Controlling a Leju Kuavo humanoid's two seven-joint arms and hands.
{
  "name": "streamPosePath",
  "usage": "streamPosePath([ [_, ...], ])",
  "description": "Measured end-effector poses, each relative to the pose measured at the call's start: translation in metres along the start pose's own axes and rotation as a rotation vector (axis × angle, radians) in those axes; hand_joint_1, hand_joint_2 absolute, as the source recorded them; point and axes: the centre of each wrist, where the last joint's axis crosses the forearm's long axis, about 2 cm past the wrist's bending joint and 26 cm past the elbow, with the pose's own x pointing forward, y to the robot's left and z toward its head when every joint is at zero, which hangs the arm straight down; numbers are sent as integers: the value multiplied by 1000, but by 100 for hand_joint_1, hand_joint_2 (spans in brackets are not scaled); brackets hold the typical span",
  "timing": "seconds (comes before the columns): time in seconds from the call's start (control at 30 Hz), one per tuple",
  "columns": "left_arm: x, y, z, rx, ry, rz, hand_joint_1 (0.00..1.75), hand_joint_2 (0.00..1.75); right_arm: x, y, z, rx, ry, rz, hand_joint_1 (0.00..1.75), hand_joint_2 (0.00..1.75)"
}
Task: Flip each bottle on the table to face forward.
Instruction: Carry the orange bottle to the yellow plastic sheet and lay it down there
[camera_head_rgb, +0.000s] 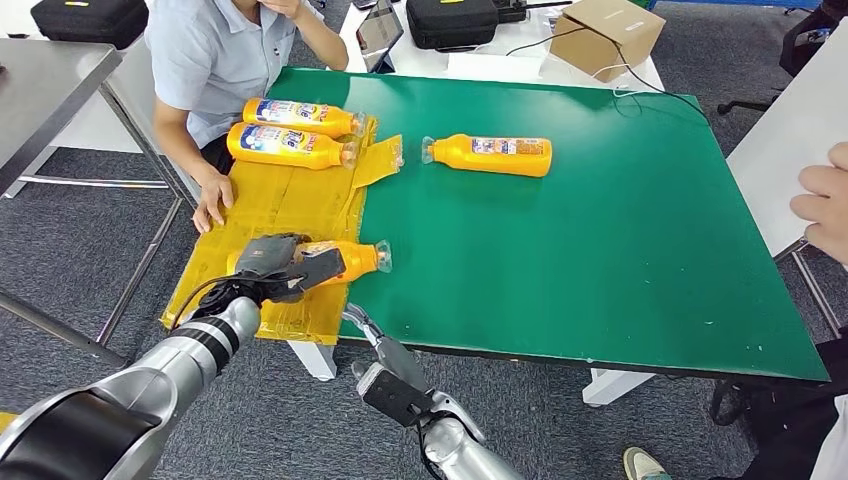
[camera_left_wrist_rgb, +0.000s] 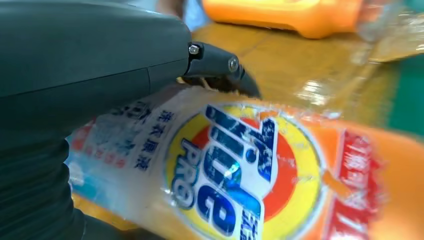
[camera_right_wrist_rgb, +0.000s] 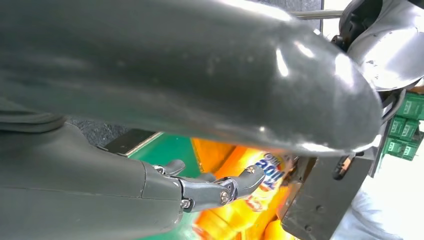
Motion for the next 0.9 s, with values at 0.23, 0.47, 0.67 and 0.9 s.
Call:
streamPosePath([
  [0.23, -1, -8, 3, 17, -163, 104, 0, 175, 1, 3, -2, 22, -8, -2, 0, 0],
  [0.47, 12, -21, 7, 96, -326, 205, 0, 175, 0, 4, -1, 29, -6, 9, 0, 0],
  [0.67, 32, -25, 9, 162, -419, 310, 0, 175, -2, 4, 0, 23, 1, 16, 0, 0],
  [0.9, 60, -20, 17, 392, -522, 500, 0, 175, -3, 3, 1, -6, -3, 34, 0, 0],
])
